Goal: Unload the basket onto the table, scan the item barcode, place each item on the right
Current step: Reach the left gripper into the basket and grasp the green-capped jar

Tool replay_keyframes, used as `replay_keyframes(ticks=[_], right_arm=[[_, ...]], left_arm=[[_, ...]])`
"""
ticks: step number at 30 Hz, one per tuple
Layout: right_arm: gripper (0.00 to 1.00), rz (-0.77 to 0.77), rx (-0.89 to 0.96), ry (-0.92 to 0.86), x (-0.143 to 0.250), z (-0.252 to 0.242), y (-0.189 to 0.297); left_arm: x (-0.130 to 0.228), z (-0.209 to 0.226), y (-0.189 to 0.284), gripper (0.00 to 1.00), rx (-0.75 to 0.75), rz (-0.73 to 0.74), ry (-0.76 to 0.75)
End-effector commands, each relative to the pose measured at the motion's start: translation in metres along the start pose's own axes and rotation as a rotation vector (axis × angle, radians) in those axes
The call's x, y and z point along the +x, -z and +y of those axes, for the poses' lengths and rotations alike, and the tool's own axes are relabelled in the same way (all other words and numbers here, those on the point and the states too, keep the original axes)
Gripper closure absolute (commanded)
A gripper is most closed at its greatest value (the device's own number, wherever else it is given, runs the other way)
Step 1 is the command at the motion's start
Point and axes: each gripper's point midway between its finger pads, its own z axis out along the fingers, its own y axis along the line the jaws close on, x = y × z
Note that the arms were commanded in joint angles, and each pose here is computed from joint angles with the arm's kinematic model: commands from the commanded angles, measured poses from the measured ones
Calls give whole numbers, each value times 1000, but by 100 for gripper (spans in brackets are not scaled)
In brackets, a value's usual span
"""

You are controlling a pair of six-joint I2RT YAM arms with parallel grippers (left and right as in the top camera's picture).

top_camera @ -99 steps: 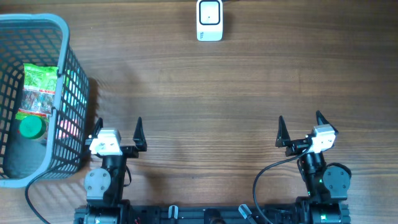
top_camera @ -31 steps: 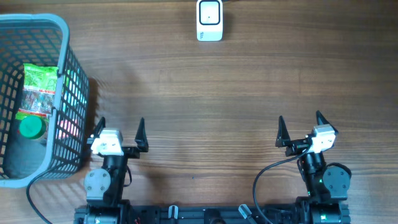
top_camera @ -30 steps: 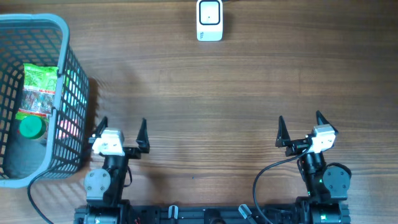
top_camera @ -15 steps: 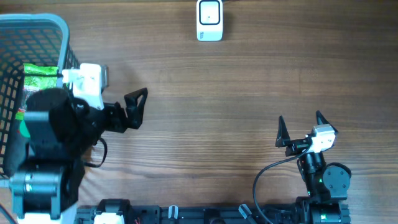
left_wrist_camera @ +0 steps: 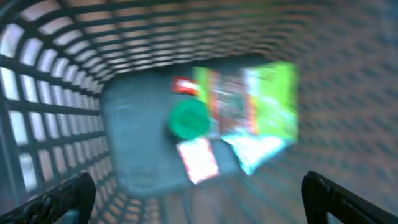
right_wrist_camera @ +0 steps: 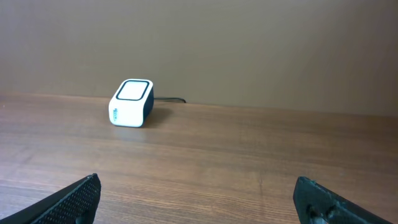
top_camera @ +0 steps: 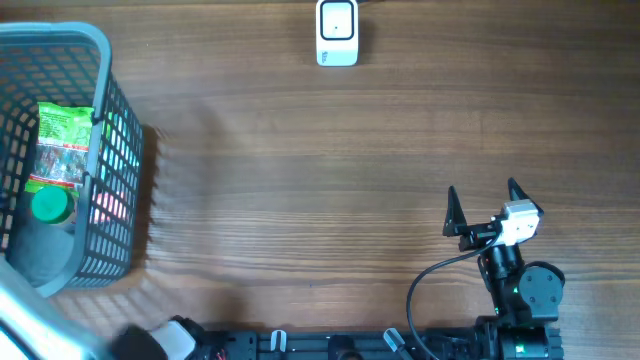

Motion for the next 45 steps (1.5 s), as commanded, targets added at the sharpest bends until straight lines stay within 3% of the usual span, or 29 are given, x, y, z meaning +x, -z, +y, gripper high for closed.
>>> replay_keyframes(ticks=[1,6,9,13,19,20,22,24,28,32,34,36,38,40,42,45], right_arm=[[0,-7,7,3,-1,-1,0],[1,-7,7,3,-1,-1,0],[0,-7,8,4,-1,-1,0],[0,-7,8,3,-1,-1,0],[1,-7,7,3,-2,-1,0],[0,-7,8,3,-1,-1,0],[0,-7,8,3,-1,-1,0],[0,-7,8,3,-1,-1,0],[0,-7,8,3,-1,-1,0],[0,-7,7,3,-1,-1,0],[0,-7,7,3,-1,-1,0],[0,-7,7,3,-1,-1,0],[0,-7,7,3,-1,-1,0],[0,-7,8,3,-1,-1,0],[0,-7,8,3,-1,-1,0],[0,-7,8,3,-1,-1,0]], left_arm=[[-8,26,-59,0,-151,116,121],[21,36,-143,0,-279,312,89],[49,20,-185,0,-185,371,-39],[79,17,-216,0,-156,383,-151],[92,26,-236,0,-175,361,-170],[93,30,-238,4,-192,354,-173],[93,31,-239,27,-192,355,-172],[93,31,-238,42,-192,354,-173],[77,23,-228,47,-177,318,-160],[31,-10,-165,49,-82,238,-121],[2,-53,-86,49,140,184,-102],[-12,-78,-31,49,305,125,-104],[-17,-112,59,49,573,51,-81],[2,-142,140,48,842,32,-111],[38,-164,192,49,1001,55,-188],[101,-191,216,49,1064,148,-339]])
